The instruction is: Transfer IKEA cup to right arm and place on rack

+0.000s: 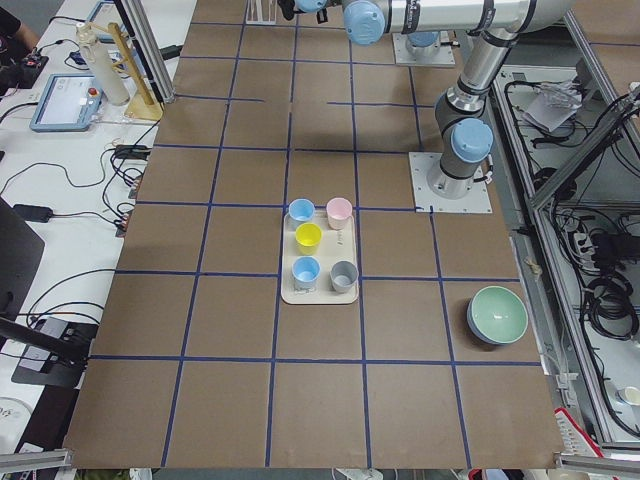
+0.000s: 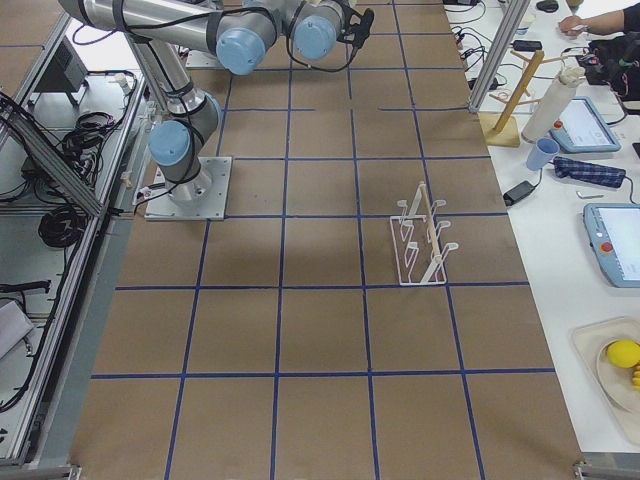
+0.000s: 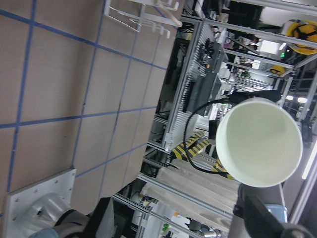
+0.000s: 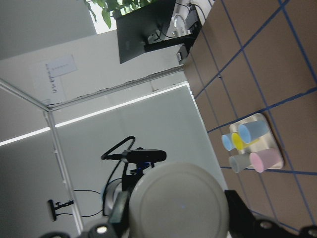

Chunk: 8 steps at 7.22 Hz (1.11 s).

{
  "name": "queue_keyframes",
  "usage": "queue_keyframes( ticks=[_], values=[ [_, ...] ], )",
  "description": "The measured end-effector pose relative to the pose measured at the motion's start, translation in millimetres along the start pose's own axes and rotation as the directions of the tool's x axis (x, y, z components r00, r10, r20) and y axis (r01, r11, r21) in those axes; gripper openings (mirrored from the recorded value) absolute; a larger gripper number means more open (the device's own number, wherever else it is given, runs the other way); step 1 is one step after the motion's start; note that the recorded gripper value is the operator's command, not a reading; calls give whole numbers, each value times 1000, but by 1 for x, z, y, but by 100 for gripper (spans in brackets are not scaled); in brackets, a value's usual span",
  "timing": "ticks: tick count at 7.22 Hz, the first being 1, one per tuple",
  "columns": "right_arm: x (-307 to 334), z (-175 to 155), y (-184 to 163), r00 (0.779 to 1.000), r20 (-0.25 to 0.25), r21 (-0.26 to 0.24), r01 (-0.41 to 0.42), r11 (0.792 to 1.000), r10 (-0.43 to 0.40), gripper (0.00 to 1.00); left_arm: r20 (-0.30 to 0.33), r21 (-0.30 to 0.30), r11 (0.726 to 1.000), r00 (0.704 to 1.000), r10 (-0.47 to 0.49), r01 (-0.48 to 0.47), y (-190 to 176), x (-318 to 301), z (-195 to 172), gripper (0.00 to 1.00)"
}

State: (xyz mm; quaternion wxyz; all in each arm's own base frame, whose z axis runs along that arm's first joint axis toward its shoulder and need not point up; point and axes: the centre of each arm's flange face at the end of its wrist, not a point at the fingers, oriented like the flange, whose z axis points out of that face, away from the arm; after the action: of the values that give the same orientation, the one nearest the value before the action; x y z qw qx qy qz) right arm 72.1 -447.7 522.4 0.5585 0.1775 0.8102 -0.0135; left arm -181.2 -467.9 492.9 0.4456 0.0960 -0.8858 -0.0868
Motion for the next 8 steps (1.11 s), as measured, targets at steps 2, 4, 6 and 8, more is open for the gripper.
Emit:
queue_keyframes(
  ticks=[2, 4, 6, 8],
  values=[
    [2, -14, 2, 954, -274, 2, 123, 992, -118, 0, 307, 99, 993, 951, 25, -58, -7, -18, -14, 100],
    [13, -25, 2, 843, -470, -68, 261, 963, -262, 1, 534, 164, 982, 845, -7, -95, -10, -31, -31, 100],
    [20, -41, -9, 655, -636, -144, 417, 897, -407, 0, 676, 193, 973, 736, -40, -125, -11, -34, -49, 100],
    [23, -56, -29, 468, -744, -203, 521, 829, -476, 0, 748, 182, 974, 663, -45, -139, -11, -38, -52, 100]
  ],
)
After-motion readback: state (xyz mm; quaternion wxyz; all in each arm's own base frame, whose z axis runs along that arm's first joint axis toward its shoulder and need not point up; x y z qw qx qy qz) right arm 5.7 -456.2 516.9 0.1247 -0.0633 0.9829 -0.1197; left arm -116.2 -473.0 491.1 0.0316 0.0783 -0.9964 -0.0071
